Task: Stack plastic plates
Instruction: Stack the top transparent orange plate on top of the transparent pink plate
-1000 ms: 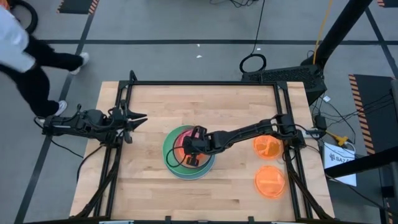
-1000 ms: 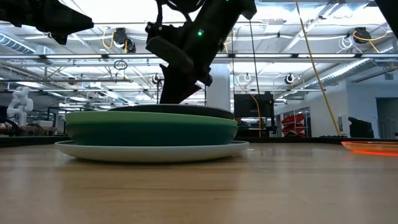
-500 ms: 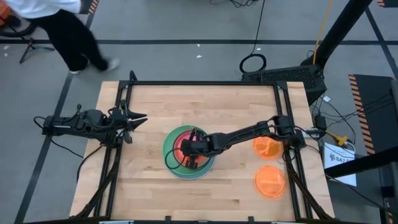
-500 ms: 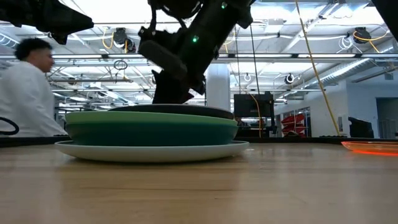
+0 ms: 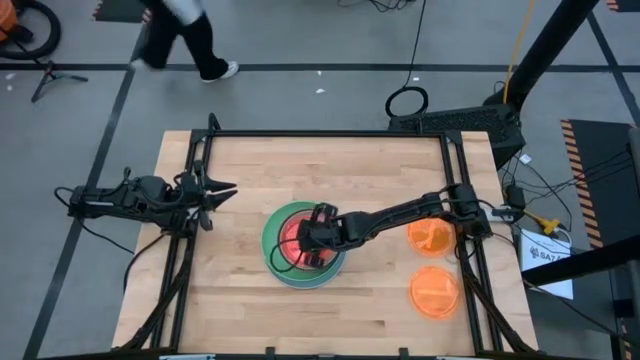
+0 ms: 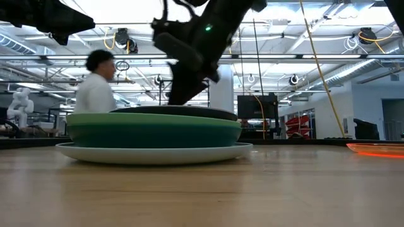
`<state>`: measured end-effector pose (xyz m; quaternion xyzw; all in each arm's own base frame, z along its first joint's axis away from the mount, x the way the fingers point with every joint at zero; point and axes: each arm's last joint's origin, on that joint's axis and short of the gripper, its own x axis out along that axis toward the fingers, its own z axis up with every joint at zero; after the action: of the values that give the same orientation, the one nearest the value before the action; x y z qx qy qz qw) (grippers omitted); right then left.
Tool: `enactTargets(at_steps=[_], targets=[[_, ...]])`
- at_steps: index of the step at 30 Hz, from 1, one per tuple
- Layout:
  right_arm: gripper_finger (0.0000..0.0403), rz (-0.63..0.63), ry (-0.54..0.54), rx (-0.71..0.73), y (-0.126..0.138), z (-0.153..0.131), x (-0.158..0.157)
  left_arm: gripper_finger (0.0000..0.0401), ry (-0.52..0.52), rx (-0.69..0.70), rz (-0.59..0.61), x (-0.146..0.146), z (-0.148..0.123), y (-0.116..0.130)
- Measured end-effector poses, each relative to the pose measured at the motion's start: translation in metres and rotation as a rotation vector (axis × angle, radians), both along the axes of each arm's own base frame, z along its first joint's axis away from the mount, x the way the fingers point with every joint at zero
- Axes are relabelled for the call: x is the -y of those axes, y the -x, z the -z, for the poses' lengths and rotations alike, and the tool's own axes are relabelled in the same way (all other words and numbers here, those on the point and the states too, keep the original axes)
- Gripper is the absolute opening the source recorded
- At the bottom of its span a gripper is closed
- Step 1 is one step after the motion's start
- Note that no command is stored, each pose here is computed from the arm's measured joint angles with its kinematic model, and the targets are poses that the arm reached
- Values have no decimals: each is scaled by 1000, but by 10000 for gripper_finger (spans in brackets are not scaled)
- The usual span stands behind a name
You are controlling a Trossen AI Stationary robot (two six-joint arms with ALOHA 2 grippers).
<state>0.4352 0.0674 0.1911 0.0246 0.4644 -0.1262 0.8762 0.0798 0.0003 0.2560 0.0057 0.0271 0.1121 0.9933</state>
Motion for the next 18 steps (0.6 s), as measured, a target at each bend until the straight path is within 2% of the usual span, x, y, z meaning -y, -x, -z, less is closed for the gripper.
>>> enactTargets(at_steps=[6, 11, 15, 18], targets=[[2, 125, 69, -86, 27, -28, 8, 83, 0, 0, 0, 0, 0, 0], [2, 268, 63, -189, 58, -51, 14, 83, 2, 0, 0, 0, 0, 0], [1, 448, 54, -324, 86, -59, 21, 83, 2, 0, 0, 0, 0, 0], [1, 537, 75, -412, 106, -57, 25, 83, 3, 1, 0, 0, 0, 0]])
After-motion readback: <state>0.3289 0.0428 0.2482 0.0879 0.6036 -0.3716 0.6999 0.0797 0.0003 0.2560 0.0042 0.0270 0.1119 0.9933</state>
